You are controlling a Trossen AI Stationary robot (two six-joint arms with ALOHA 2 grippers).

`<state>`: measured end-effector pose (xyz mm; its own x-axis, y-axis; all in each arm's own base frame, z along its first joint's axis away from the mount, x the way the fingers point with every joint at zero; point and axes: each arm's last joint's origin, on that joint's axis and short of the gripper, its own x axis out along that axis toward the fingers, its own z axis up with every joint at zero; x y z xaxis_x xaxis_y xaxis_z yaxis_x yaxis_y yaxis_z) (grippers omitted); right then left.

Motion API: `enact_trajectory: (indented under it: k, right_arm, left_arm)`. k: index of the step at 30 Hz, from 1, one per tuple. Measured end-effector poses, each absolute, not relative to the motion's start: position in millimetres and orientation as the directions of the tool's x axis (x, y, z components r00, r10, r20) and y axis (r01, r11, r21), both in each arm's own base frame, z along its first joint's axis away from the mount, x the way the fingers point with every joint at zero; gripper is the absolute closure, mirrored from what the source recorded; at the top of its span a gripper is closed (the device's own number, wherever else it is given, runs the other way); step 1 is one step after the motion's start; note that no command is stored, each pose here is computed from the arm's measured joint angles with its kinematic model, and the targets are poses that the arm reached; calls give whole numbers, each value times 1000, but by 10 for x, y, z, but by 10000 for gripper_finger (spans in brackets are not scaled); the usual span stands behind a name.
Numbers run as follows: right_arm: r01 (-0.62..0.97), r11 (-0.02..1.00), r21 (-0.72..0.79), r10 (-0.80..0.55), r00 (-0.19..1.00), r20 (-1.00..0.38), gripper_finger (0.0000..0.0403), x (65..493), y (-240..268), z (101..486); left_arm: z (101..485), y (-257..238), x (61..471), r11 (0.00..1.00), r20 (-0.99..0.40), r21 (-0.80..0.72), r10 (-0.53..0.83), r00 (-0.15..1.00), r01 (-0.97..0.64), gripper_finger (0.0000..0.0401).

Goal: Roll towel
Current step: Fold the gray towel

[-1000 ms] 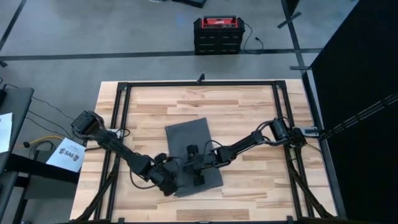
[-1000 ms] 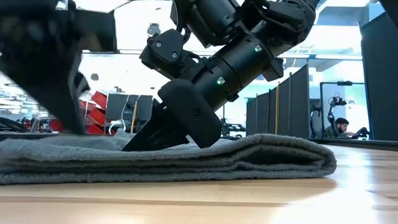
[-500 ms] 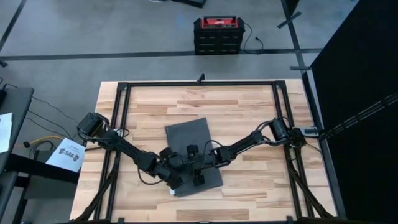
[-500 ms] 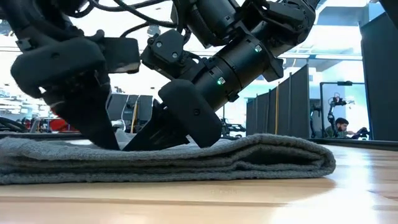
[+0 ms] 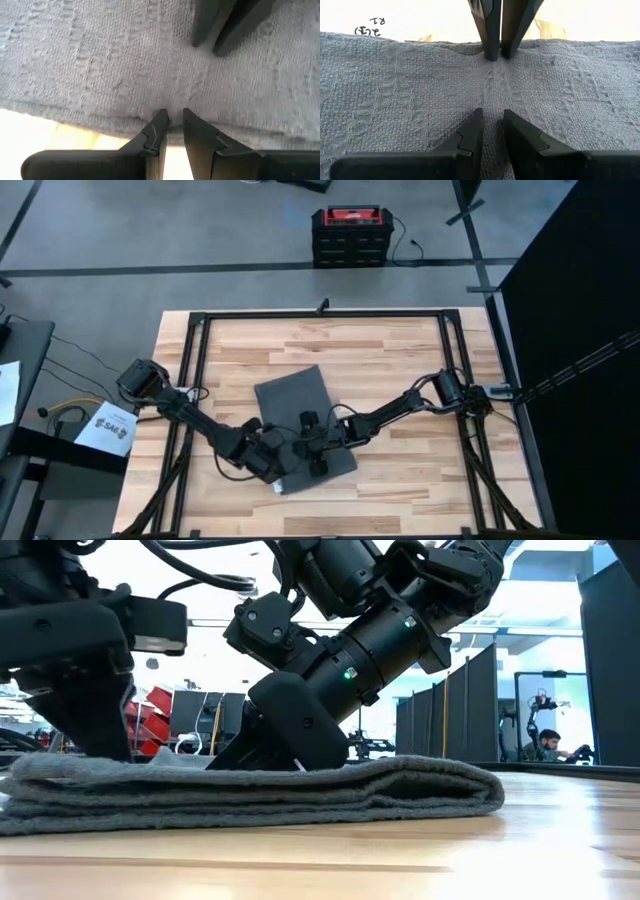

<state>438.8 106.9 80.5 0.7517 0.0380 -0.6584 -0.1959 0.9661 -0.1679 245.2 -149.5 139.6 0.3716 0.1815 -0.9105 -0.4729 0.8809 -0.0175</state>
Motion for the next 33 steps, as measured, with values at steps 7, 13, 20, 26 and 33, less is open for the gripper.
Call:
enact_trajectory:
  k: [7, 13, 20, 26, 33]
  right_arm:
    - [-210, 960, -185, 37, 749, -661, 336, 4368, 1057, 892]
    - [-267, 938, -222, 42, 722, -690, 336, 4276, 1121, 1084]
    - [-314, 921, -231, 3, 599, -801, 336, 4157, 1012, 1066]
    - [-350, 908, -230, -46, 462, -886, 336, 3916, 884, 1133]
    - [-397, 893, -212, -90, 302, -949, 336, 3395, 781, 1445]
  left_arm:
    - [1458, -1547, 2403, 891, -913, -29, 161, 375, -454, 355]
    - [1462, -1608, 2372, 884, -906, -47, 158, 393, -466, 355]
    - [1270, -1698, 2422, 866, -847, -132, 154, 508, -483, 355]
    - [1100, -1741, 2542, 875, -792, -142, 180, 583, -464, 355]
    - [1203, -1600, 2616, 857, -624, 8, 406, 668, -515, 355]
